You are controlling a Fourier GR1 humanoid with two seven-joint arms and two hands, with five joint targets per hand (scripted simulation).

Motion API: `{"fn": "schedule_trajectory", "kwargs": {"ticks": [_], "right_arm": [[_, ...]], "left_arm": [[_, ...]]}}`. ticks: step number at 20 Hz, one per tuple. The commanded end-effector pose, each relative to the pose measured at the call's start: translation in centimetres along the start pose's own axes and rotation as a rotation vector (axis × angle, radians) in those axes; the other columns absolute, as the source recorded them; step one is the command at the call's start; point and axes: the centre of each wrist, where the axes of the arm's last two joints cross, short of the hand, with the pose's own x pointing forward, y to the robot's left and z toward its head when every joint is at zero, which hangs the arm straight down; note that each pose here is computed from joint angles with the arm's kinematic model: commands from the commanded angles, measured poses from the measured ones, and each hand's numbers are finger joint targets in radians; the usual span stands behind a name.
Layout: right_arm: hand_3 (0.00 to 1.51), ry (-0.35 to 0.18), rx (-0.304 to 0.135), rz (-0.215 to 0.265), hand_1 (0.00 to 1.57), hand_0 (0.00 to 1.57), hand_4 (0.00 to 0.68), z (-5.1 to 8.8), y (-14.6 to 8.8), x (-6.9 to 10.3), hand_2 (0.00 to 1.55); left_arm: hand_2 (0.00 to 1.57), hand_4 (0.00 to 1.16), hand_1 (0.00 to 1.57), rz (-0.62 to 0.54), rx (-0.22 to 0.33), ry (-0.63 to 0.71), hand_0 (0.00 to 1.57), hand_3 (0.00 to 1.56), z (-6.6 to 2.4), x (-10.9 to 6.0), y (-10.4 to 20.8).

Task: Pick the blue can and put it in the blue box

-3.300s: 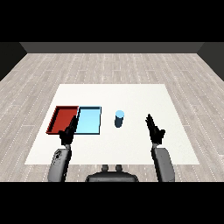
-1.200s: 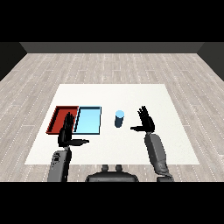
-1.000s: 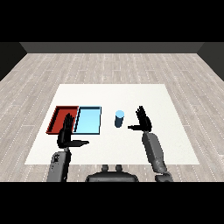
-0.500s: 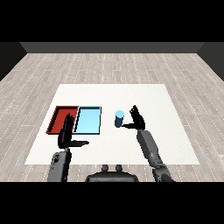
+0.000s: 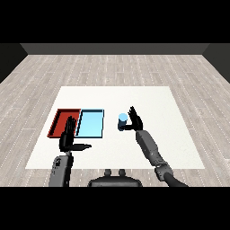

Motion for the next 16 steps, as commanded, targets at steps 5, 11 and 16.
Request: {"fn": "schedule_trajectory", "kwargs": {"ticks": [5,11,16], "right_arm": [[0.00,0.034,0.010,0.032,0.00,0.00,0.000,-0.3,2.4,-1.6,0.00],[0.00,0.050,0.006,0.054,0.00,0.00,0.000,-1.8,2.6,-1.5,0.00],[0.00,0.071,0.025,0.047,0.00,0.00,0.000,-2.5,2.6,-1.0,0.00]], "left_arm": [[0.00,0.00,0.00,-0.001,-0.001,-0.004,0.00,0.00,0.85,-2.7,0.7],[0.00,0.00,0.00,0.024,0.009,0.016,0.00,0.00,-0.72,-0.9,2.3],[0.00,0.00,0.00,0.014,0.034,0.006,0.00,0.00,-0.34,1.5,1.4]]}}
